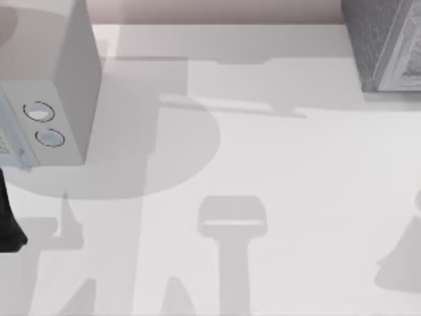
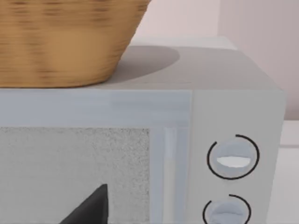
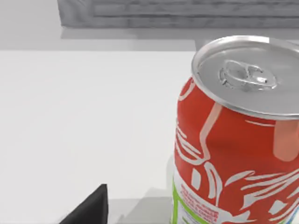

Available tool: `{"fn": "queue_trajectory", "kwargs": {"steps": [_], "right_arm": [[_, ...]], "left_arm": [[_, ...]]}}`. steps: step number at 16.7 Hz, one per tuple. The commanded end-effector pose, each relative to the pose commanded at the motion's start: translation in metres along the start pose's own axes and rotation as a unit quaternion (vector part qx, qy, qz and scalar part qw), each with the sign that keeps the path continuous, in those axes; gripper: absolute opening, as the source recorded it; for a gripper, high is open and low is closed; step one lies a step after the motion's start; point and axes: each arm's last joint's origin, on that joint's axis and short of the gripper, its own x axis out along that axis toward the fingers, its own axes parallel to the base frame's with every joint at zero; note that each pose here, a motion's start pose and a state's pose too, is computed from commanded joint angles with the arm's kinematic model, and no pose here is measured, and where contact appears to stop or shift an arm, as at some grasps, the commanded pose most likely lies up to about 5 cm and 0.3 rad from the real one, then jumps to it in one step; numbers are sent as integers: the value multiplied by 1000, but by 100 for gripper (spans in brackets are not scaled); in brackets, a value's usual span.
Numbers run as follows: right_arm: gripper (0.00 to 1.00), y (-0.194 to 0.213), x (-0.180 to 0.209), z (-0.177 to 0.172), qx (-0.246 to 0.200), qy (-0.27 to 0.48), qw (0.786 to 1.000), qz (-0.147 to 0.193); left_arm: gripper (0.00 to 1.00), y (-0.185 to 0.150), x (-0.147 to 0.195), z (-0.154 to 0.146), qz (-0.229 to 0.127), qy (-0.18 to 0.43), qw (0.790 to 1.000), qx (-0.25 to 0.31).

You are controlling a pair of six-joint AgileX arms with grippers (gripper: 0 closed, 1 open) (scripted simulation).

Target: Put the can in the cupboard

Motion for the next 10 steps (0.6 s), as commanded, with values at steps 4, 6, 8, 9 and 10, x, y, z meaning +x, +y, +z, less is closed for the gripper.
{"fn": "queue_trajectory", "kwargs": {"steps": [4,6,8,9,10], "right_arm": [[100,-1,0,-3,1,3,1000,0],[100,-1,0,-3,1,3,1000,0],[100,0,0,-3,1,4,1000,1],[100,0,1,-3,1,4,1000,1],[100,0,4,-3,2,4,1000,1]], "left_arm": [[100,0,0,0,0,0,1000,0],[100,0,0,0,0,0,1000,0],[100,0,0,0,0,0,1000,0],[100,0,0,0,0,0,1000,0],[100,0,0,0,0,0,1000,0]]}}
